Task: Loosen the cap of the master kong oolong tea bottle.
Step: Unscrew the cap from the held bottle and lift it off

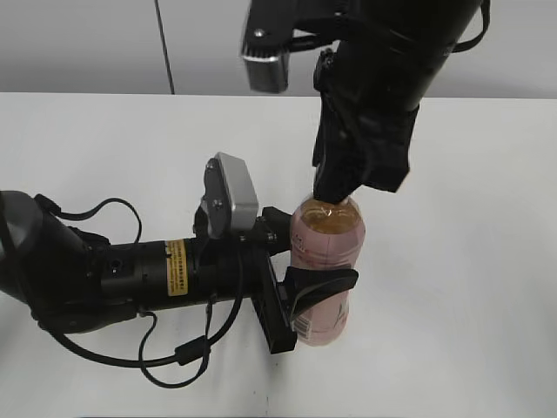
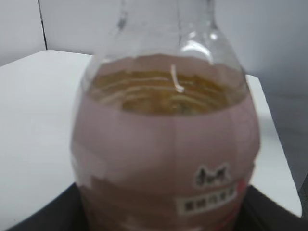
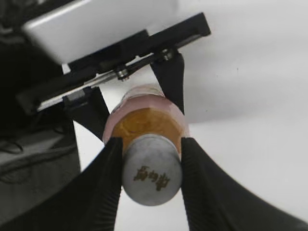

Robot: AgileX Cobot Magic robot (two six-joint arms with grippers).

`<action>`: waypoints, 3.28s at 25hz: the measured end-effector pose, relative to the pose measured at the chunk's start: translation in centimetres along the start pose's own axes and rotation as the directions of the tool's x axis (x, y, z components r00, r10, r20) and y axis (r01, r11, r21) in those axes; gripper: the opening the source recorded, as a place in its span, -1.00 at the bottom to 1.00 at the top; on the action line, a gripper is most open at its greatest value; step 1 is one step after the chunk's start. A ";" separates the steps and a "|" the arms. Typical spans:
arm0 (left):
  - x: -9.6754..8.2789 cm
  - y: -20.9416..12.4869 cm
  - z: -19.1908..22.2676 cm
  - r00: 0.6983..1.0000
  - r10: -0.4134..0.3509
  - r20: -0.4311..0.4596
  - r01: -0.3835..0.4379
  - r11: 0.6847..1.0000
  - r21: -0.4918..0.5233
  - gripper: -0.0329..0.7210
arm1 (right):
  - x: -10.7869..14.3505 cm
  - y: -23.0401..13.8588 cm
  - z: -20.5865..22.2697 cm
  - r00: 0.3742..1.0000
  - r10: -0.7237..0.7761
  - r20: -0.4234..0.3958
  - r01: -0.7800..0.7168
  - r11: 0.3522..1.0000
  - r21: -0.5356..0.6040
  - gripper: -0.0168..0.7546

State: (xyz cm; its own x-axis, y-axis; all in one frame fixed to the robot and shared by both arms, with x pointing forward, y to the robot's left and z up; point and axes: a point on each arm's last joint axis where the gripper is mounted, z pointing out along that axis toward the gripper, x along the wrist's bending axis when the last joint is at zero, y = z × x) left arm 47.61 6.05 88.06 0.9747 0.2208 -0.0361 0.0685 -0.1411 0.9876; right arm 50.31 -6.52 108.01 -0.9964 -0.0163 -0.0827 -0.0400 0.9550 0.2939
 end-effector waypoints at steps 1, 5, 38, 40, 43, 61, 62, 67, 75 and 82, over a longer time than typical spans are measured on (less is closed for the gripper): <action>0.0 0.0 0.0 1.000 0.002 0.000 -0.002 1.000 0.000 0.12 | 0.0 0.0 0.0 0.996 -0.089 -0.002 0.089 0.996 0.001 -0.23; 0.0 0.0 0.0 1.000 0.002 0.000 -0.002 1.000 0.001 0.12 | 0.0 -0.2 0.0 0.966 -0.259 0.001 0.259 0.966 0.021 -0.23; 0.0 0.0 0.0 1.000 -0.003 -0.003 0.003 1.000 0.000 0.12 | 1.0 -0.7 -1.1 0.425 0.905 0.023 -0.905 0.426 -0.014 0.29; 0.0 0.0 0.0 1.000 -0.003 -0.003 0.003 1.000 0.000 0.12 | 1.0 -0.6 -1.2 0.424 0.905 0.022 -0.905 0.424 -0.015 0.29; 0.0 0.0 0.0 1.000 -0.003 -0.003 0.003 1.000 -0.001 0.12 | 1.1 -0.5 -1.2 0.420 0.908 0.008 -0.907 0.420 -0.014 0.28; 0.1 0.0 0.0 1.000 -0.004 -0.004 0.004 1.000 -0.002 0.12 | 0.8 -0.5 -0.3 0.523 0.852 0.009 -0.852 0.523 0.010 -0.22; 0.1 0.0 0.0 1.000 -0.004 -0.004 0.004 1.000 -0.002 0.12 | 0.8 -0.5 -0.3 0.563 0.826 0.008 -0.826 0.563 0.010 -0.22; 0.0 0.0 0.0 1.000 -0.002 -0.003 0.002 1.000 -0.001 0.12 | 0.8 -0.5 -0.3 0.773 0.634 0.012 -0.634 0.773 0.014 -0.22; 0.0 0.0 0.0 1.000 0.010 0.003 -0.010 1.000 0.001 0.12 | 0.7 -0.7 -0.3 0.999 -0.033 0.007 0.033 0.999 0.030 -0.23; 0.0 0.0 0.0 1.000 0.012 0.003 -0.012 1.000 0.002 0.12 | 0.5 -0.9 -0.3 0.945 -0.327 0.010 0.326 0.944 0.060 -0.23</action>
State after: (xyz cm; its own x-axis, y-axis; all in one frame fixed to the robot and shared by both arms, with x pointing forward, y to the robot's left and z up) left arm 47.58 6.04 88.04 0.9761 0.2158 -0.0249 0.0573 -0.1455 0.9877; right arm 49.80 -7.48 108.01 -0.9278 -0.3247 -0.1838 -0.3579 0.9136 0.1930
